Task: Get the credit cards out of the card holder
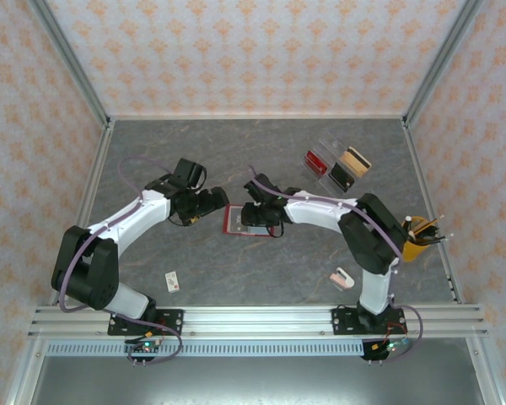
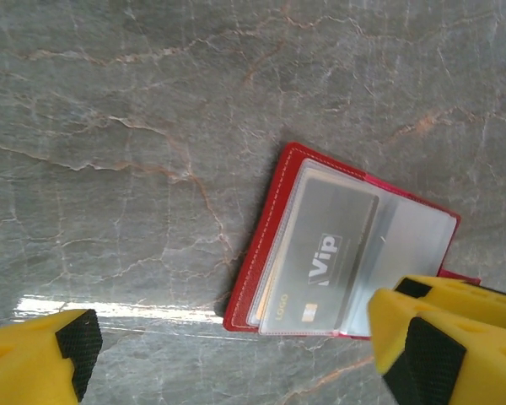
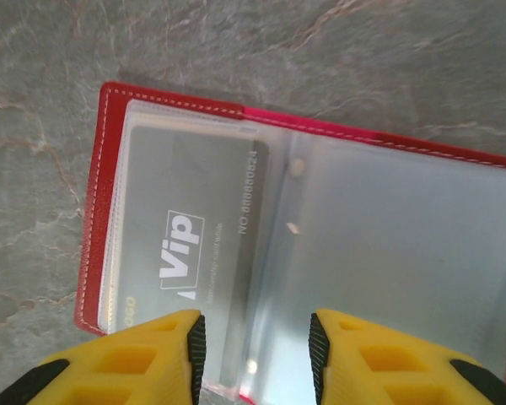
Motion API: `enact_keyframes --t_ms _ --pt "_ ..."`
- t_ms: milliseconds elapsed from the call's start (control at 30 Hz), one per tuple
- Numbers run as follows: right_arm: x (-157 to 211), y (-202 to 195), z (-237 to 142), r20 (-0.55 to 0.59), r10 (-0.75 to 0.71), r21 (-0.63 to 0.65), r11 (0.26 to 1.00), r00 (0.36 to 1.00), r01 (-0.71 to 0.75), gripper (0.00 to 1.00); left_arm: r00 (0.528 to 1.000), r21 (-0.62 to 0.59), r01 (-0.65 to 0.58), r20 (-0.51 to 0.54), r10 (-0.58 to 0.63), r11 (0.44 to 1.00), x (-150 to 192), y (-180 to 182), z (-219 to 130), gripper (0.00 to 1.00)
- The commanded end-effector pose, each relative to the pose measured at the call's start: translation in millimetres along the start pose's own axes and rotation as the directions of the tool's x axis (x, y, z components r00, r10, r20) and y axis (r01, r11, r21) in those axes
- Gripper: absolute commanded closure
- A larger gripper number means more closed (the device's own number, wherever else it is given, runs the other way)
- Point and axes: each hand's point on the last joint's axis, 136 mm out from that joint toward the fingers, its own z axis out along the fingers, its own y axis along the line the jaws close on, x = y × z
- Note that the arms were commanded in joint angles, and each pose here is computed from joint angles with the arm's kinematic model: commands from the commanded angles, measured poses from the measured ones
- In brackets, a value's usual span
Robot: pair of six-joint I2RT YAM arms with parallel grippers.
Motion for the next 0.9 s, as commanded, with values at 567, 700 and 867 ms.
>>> enact_keyframes --t_ms 567,700,867 --pt "6.3 -34.7 25.4 -0.072 -0.116 0.259 0.957 0.991 0.131 0.63 0.999 -0.005 0.042 -0.001 -0.042 0.999 1.5 8.4 3.8 0.11" --pt "8.7 -38.9 26.9 -0.075 -0.111 0.272 0.954 0.991 0.128 0.66 0.999 0.014 0.036 -0.015 -0.035 0.999 3.8 4.9 5.7 0.13" --pt "11.9 -41.2 28.5 -0.079 -0.106 0.273 0.954 0.991 0.124 0.71 0.998 0.062 0.02 -0.053 -0.016 0.998 9.6 -4.3 12.5 0.22"
